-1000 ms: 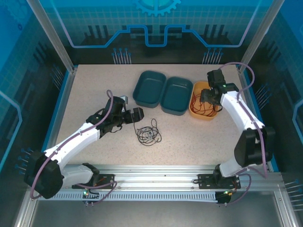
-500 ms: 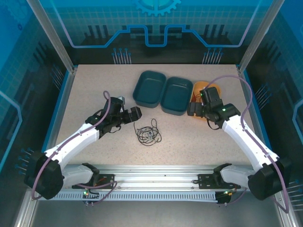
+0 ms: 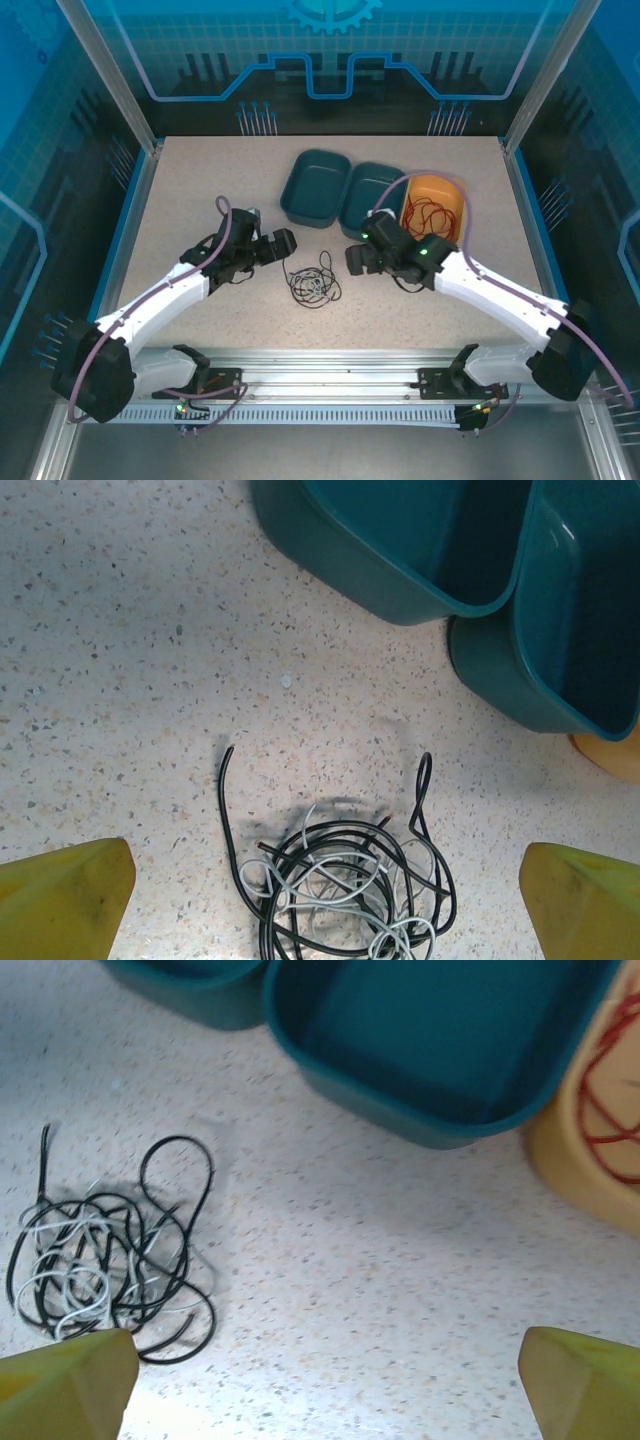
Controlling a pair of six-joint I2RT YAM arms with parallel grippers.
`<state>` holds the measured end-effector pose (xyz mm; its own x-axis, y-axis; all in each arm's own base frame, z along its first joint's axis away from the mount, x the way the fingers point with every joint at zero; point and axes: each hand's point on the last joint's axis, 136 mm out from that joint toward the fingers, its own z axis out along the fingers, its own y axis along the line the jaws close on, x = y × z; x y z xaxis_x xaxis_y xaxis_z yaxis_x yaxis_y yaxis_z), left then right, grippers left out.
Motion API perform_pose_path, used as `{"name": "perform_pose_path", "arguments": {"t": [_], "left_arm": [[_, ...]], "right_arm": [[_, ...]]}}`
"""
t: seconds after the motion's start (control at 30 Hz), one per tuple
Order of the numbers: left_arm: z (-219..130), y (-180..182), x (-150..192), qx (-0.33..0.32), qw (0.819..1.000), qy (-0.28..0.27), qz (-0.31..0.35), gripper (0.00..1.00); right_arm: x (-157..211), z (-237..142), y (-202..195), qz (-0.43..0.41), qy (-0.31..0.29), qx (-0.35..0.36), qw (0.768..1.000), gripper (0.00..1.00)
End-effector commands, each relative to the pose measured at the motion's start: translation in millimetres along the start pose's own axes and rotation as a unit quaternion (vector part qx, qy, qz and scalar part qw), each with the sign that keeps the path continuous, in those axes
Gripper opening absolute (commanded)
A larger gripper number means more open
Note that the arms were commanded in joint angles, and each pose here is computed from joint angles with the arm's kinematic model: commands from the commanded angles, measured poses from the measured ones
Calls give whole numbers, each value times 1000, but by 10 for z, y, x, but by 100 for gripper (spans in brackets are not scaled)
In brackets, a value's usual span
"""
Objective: Untangle the cables
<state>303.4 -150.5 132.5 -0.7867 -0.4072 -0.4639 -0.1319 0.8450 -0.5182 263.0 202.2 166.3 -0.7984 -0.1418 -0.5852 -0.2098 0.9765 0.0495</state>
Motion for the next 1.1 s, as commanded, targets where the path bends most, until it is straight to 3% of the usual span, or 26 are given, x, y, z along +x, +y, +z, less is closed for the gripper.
{"name": "perform_pose_path", "arguments": {"t": [0.0,0.23,0.33,0.43,0.63,0.8,1.07], "left_arm": [[-20,117,164,-6,1000,24,-18,99],[105,170,378,9,997,57,-41,99],[182,165,426,15,996,69,-49,99],[261,148,463,23,995,78,-58,99],[378,161,536,29,993,91,-75,95],[447,204,590,23,991,100,-87,92],[530,252,640,12,989,111,-95,89]], "right_arm": [[-84,21,239,2,-7,1,1000,95],[103,373,788,-5,49,-32,998,83],[119,522,900,7,64,-34,997,73],[92,649,945,20,79,-23,996,69],[66,918,996,33,109,-11,993,50],[28,1118,982,31,123,8,992,42],[29,1352,935,34,138,29,989,37]]}}
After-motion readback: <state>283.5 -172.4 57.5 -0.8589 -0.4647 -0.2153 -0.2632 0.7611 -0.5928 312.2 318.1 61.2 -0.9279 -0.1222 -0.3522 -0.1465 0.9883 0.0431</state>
